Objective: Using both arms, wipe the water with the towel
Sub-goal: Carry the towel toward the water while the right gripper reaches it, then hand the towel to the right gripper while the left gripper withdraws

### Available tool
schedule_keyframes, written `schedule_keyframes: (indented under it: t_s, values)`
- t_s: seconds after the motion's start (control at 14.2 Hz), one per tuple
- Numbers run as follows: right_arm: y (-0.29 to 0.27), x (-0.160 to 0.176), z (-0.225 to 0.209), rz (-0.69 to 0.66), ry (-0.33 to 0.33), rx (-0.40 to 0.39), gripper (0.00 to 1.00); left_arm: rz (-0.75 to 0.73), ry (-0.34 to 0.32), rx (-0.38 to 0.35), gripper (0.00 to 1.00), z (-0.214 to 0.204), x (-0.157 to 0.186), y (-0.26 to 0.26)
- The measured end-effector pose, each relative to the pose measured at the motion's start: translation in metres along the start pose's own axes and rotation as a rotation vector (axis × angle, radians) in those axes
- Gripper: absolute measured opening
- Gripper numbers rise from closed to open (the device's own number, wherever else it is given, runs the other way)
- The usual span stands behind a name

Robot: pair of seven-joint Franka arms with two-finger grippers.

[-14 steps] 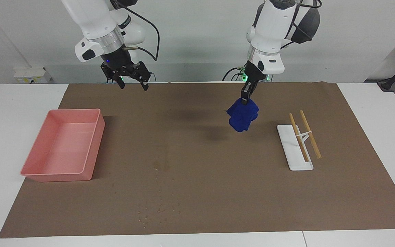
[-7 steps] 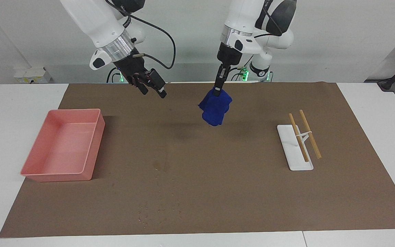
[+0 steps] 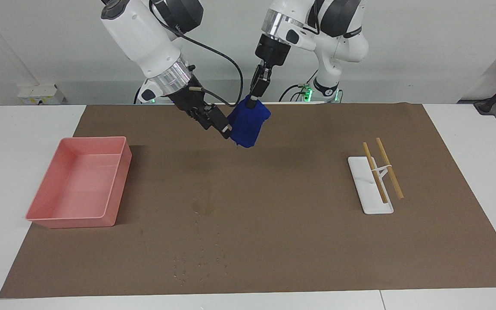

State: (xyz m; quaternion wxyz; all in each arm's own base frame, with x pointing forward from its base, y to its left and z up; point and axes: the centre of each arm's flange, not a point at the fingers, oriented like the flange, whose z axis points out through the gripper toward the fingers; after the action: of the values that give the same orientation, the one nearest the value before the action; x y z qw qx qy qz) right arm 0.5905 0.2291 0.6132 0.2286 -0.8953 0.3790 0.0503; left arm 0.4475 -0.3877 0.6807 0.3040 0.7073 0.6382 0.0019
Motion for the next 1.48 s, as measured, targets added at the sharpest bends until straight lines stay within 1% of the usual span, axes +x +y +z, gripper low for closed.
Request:
schedule_keyframes:
  t_s: [0.14,0.35,0.49,0.7,0.78,0.85,0.99,1.27,1.34,1.41,1.48]
  values:
    - [-0.001,-0.008,0.005,0.067,-0.021,-0.012,1.0,-0.061,-0.016,-0.022,0.14,-0.01,-0.004,0.005]
    - [-0.007,-0.023,0.013,0.171,-0.078,-0.006,1.0,-0.121,-0.062,-0.086,0.14,-0.018,-0.007,0.013]
    - [-0.008,-0.027,0.013,0.218,-0.13,0.002,1.0,-0.165,-0.068,-0.098,0.14,-0.017,-0.004,0.017]
    - [-0.009,-0.028,0.013,0.285,-0.144,0.002,0.99,-0.186,-0.067,-0.098,0.14,-0.015,-0.002,0.019]
    - [-0.009,-0.029,0.013,0.296,-0.149,0.004,0.95,-0.188,-0.066,-0.098,0.14,-0.015,-0.001,0.02]
    - [-0.01,-0.03,0.013,0.307,-0.167,0.013,0.95,-0.19,-0.065,-0.099,0.14,-0.014,0.0,0.02]
    - [-0.013,-0.031,0.01,0.342,-0.191,0.038,0.75,-0.194,-0.064,-0.101,0.14,-0.015,0.001,0.021]
    - [-0.022,-0.04,0.013,0.368,-0.185,0.079,0.73,-0.196,-0.065,-0.102,0.14,-0.015,0.002,0.022]
    - [-0.024,-0.044,0.015,0.372,-0.184,0.087,0.71,-0.196,-0.065,-0.102,0.14,-0.015,0.002,0.022]
    - [-0.026,-0.047,0.017,0.375,-0.183,0.093,0.63,-0.196,-0.065,-0.102,0.14,-0.015,0.002,0.022]
    - [-0.026,-0.048,0.018,0.375,-0.183,0.094,0.63,-0.196,-0.065,-0.102,0.14,-0.015,0.002,0.022]
